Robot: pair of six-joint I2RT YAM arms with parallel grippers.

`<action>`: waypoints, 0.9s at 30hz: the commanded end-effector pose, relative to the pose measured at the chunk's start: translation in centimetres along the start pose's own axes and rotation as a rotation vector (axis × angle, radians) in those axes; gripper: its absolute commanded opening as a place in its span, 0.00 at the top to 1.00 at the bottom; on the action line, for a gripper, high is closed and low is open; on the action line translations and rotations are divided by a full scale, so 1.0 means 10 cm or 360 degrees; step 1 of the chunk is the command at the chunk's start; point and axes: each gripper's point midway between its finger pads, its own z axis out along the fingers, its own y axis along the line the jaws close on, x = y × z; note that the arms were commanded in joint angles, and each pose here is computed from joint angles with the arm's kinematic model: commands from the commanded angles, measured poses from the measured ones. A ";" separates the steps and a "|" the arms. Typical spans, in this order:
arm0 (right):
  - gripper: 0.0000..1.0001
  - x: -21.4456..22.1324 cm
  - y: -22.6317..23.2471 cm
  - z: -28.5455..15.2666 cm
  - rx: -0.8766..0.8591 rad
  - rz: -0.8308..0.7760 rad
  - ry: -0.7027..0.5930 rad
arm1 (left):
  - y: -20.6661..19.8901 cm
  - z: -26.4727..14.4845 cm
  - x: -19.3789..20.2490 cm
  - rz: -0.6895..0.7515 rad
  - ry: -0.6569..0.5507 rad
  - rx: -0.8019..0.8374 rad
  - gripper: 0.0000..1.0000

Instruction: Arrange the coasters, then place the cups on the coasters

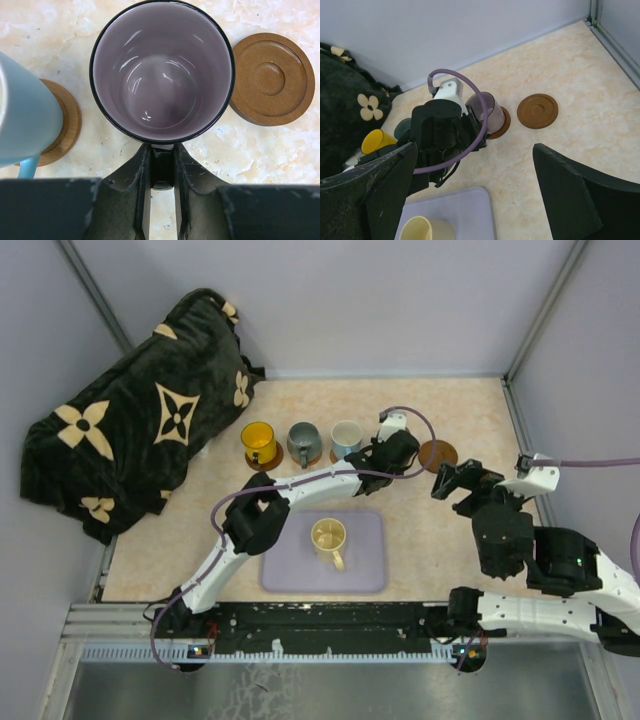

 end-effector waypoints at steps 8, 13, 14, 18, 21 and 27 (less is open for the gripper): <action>0.01 0.06 0.02 0.01 0.0013 0.0024 0.0001 | -0.16 0.00 -0.37 -0.0127 -0.0161 0.0064 0.76; 0.01 0.10 0.05 0.02 0.0007 0.0018 0.0011 | -0.15 -0.01 -0.36 -0.0131 -0.0160 0.0066 0.55; 0.01 0.10 0.06 0.02 0.0006 0.0019 0.0012 | -0.15 -0.02 -0.36 -0.0130 -0.0159 0.0066 0.53; 0.01 0.12 0.08 0.02 0.0005 0.0014 0.0015 | -0.13 -0.04 -0.35 -0.0134 -0.0159 0.0068 0.50; 0.01 0.12 0.09 0.03 0.0005 0.0012 0.0016 | -0.12 -0.05 -0.36 -0.0136 -0.0160 0.0070 0.50; 0.01 0.14 0.12 0.03 0.0002 0.0002 0.0021 | -0.10 -0.09 -0.27 -0.0150 -0.0128 0.0081 0.50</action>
